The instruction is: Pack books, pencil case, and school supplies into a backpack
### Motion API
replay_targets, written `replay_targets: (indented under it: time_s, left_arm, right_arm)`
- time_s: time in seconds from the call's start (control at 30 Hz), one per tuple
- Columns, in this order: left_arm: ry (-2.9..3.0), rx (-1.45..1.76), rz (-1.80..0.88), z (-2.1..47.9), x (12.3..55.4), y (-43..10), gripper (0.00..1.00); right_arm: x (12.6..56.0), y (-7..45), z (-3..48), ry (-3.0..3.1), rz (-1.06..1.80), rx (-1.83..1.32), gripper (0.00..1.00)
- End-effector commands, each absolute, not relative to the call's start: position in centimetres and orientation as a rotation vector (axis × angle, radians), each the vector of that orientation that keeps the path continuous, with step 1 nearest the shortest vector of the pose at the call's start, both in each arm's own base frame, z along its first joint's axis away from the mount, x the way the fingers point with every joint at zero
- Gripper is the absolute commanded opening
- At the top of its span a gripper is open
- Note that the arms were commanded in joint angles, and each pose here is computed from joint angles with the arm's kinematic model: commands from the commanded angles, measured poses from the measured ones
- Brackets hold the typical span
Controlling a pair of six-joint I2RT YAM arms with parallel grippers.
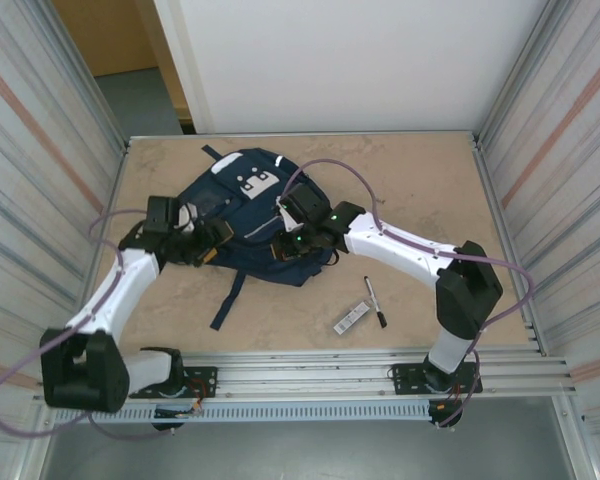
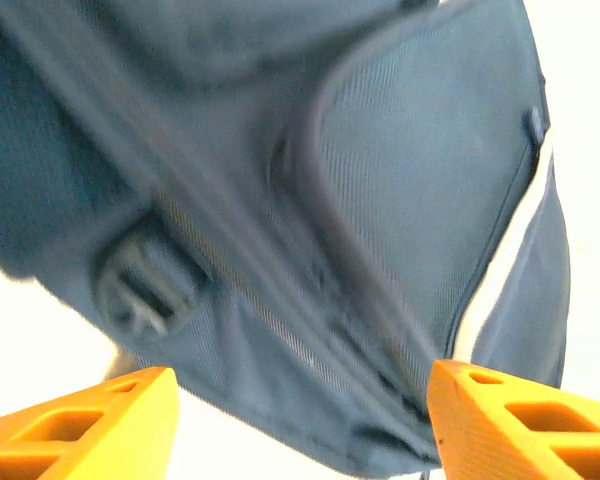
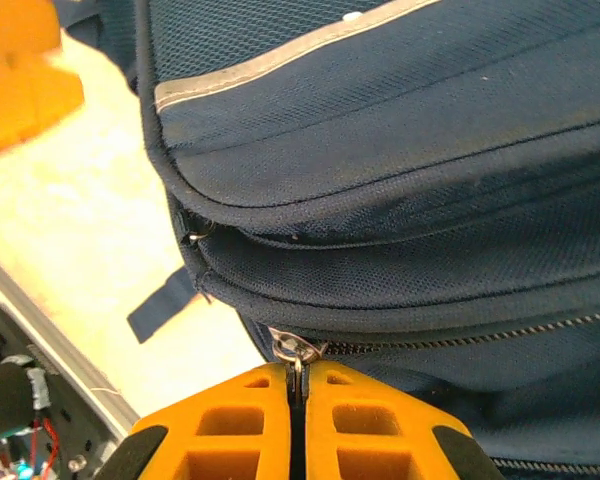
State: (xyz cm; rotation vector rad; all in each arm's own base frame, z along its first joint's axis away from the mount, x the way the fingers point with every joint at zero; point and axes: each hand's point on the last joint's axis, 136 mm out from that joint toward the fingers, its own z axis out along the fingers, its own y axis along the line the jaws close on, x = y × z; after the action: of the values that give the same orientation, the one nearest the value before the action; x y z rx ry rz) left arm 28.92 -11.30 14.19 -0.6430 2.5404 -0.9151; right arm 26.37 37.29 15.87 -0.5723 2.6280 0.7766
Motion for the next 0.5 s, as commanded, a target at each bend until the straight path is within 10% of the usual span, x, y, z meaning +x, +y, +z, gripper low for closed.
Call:
replay_targets:
  time_s: [0.0, 0.2, 0.47]
  left_arm:
    - [2.539, -0.806, -0.937, 12.7, 26.9, -12.0, 0.68]
    - [2.478, -0.842, -0.917, 12.4, 27.7, -13.7, 0.64]
    - [2.418, -0.837, -0.770, 12.7, 29.1, -12.5, 0.22]
  right_arm:
    - [25.5, 40.5, 17.8, 2.559, 0.937, -0.630, 0.00]
    - [22.6, 43.8, 17.5, 2.588, 1.138, -0.666, 0.00]
    - [22.3, 42.1, 15.5, 2.622, 1.039, -0.671, 0.00]
